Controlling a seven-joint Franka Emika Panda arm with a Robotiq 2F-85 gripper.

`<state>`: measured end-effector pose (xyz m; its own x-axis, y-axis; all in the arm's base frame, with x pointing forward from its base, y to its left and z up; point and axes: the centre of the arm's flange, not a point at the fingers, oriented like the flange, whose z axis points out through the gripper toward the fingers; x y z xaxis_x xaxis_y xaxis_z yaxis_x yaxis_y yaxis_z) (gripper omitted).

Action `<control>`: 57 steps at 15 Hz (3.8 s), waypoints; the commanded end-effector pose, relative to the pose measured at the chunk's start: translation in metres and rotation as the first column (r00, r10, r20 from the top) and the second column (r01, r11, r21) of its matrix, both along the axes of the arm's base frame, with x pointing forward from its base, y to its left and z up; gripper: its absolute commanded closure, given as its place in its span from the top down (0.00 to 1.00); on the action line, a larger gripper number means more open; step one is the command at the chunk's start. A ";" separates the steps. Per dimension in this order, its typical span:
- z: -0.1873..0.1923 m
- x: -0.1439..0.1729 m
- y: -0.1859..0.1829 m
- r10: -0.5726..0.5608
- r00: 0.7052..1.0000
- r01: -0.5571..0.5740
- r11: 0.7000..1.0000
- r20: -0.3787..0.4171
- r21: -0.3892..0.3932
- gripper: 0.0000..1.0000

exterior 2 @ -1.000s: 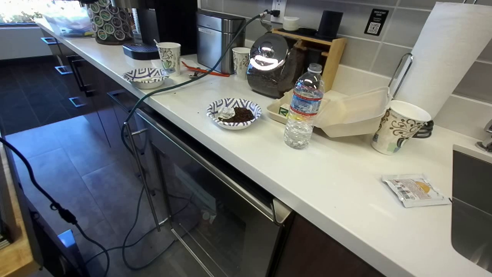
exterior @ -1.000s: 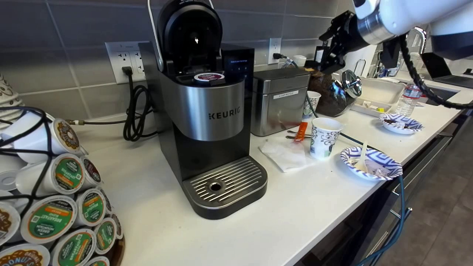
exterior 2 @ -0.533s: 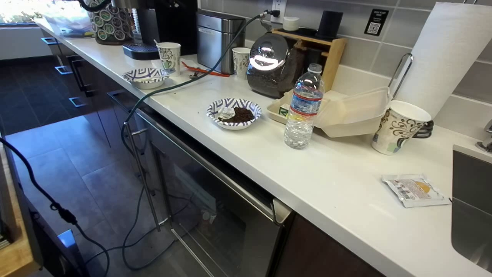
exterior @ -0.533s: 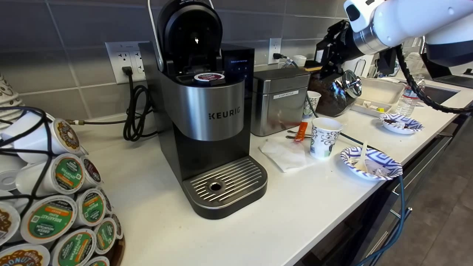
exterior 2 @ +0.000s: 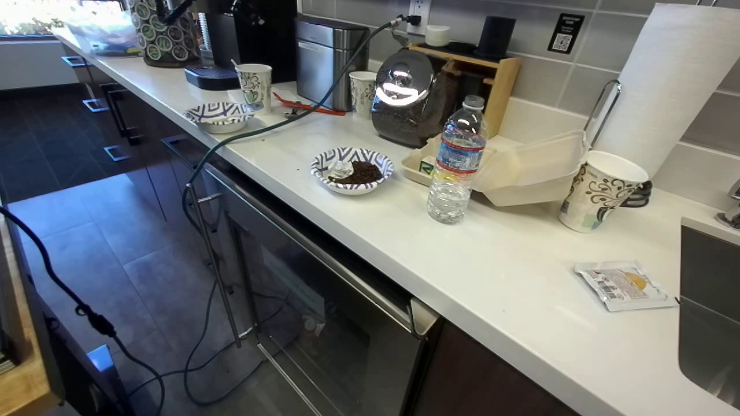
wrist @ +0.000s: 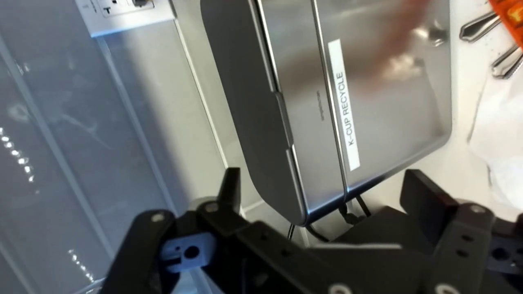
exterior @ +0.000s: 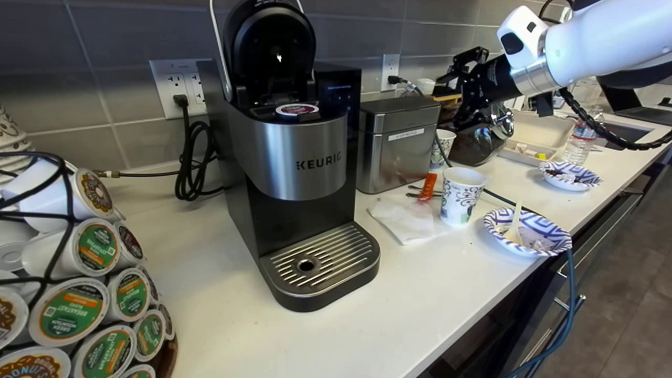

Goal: Open the silver bin.

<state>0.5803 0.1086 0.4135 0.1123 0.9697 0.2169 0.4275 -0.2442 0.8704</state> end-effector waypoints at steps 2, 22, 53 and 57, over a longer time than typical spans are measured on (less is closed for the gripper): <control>-0.005 0.020 -0.008 -0.033 0.997 0.039 0.995 0.070 -0.088 1.00; -0.019 0.079 -0.014 0.084 0.988 -0.062 0.984 0.128 -0.170 1.00; 0.044 0.150 -0.007 -0.053 0.914 0.134 0.975 0.401 -0.177 1.00; 0.038 0.169 0.001 -0.078 0.902 0.156 0.976 0.424 -0.153 1.00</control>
<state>0.7238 0.0997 0.4547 0.1500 0.9858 0.0753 0.0183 -0.0789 0.9967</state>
